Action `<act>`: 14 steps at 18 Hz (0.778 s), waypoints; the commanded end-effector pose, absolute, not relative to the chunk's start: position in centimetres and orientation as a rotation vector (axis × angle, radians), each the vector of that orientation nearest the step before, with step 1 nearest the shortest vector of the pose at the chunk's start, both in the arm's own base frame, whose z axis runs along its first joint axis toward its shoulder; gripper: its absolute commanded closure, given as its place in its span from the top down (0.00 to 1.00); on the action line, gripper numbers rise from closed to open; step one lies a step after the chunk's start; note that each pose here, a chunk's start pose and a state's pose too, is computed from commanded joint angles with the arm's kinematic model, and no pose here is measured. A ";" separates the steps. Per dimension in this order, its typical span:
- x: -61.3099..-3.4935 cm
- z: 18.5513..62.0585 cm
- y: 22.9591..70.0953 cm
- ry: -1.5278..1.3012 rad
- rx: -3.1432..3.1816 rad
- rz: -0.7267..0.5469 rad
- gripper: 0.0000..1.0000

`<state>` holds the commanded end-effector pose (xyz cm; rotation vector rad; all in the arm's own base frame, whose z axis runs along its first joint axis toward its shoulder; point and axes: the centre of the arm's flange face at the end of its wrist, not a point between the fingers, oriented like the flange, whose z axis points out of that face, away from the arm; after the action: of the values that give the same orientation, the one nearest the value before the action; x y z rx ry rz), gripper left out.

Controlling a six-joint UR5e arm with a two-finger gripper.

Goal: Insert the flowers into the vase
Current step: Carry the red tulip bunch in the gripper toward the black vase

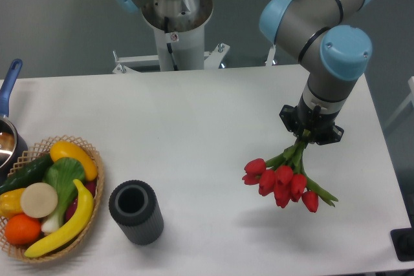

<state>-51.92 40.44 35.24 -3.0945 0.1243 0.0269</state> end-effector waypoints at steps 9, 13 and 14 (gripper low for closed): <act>-49.8 38.5 44.3 0.186 -2.951 0.028 0.03; -47.1 41.0 47.1 0.234 -2.752 0.008 0.02; -46.5 41.3 47.9 0.220 -2.709 -0.018 0.00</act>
<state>-46.53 47.88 41.34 -2.7092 0.2199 -0.0182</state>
